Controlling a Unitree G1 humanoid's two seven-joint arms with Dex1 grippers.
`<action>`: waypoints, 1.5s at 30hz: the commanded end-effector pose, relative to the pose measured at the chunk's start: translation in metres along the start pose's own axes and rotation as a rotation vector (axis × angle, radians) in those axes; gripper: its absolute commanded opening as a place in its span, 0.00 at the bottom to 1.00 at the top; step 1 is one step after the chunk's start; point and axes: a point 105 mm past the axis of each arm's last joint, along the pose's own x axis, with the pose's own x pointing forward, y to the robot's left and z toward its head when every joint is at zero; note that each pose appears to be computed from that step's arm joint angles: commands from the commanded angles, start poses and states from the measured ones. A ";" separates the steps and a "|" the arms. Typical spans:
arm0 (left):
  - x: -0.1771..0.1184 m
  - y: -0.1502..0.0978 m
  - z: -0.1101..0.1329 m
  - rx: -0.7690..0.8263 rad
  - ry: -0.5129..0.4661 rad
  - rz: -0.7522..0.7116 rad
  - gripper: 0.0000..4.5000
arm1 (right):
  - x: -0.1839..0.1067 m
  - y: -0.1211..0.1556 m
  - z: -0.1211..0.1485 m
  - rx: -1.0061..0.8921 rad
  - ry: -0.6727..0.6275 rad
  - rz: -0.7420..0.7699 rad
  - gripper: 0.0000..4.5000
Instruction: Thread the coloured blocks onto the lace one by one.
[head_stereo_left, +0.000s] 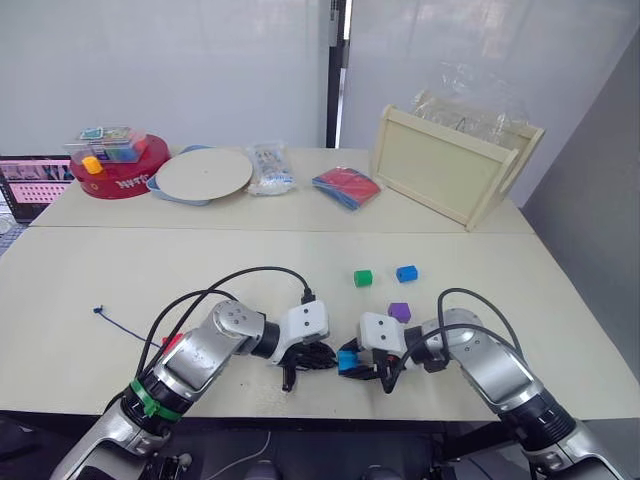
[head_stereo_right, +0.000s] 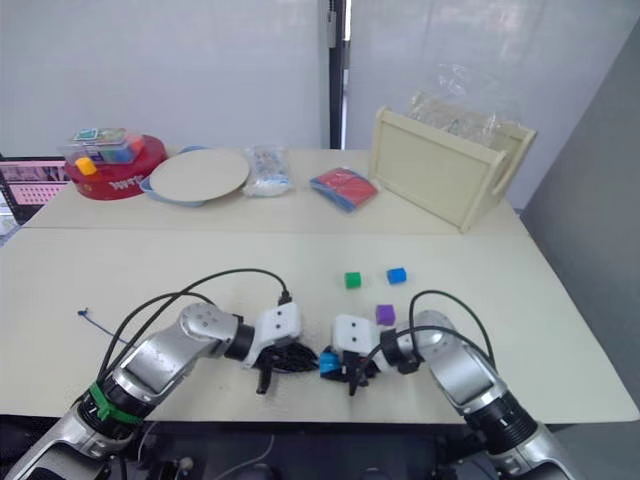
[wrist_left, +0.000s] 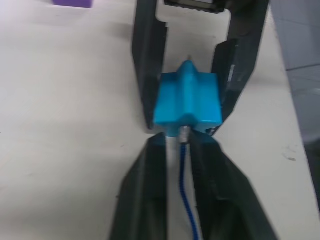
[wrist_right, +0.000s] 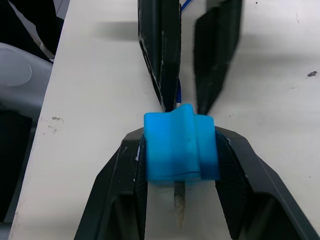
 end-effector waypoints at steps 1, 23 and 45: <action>-0.014 -0.002 0.018 0.063 -0.059 0.006 0.52 | 0.007 0.010 0.003 0.002 -0.015 0.031 0.30; -0.042 -0.014 -0.052 0.108 0.075 0.051 0.41 | 0.000 0.006 -0.003 0.035 0.010 -0.002 0.30; -0.023 -0.012 -0.008 0.147 -0.057 0.041 0.02 | 0.003 0.008 -0.002 0.046 0.010 -0.004 0.30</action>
